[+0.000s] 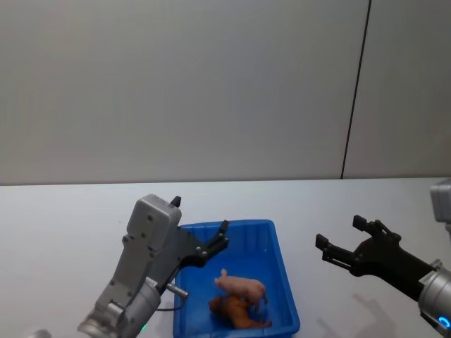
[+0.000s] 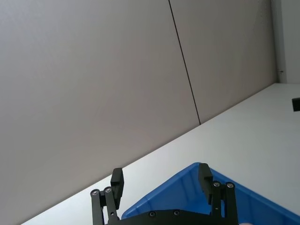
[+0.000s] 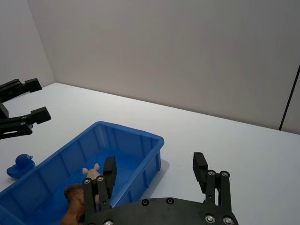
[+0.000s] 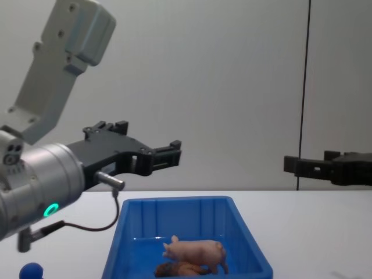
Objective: Pick up the two dolls from the table and place them into the box.
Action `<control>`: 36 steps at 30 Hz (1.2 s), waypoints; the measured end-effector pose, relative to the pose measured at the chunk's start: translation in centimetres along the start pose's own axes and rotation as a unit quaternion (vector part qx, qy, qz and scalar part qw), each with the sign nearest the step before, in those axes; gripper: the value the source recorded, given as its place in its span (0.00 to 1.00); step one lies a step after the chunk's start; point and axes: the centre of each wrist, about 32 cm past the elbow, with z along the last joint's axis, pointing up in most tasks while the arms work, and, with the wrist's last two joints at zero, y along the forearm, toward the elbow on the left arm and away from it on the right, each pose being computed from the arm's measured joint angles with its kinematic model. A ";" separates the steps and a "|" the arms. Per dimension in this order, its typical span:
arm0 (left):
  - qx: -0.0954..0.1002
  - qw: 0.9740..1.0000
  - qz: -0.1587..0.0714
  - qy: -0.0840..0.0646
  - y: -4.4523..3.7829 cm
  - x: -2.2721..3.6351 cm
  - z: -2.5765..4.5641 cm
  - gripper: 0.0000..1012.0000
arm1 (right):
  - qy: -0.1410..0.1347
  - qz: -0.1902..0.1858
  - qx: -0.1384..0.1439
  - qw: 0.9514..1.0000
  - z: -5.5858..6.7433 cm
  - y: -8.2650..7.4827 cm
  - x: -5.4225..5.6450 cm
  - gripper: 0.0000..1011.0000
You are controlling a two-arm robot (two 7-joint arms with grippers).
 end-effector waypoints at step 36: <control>0.154 0.986 0.054 0.015 7.36 2.35 -4.16 0.99 | -0.004 -0.005 0.007 1.000 0.1 -1.1 0.5 0.99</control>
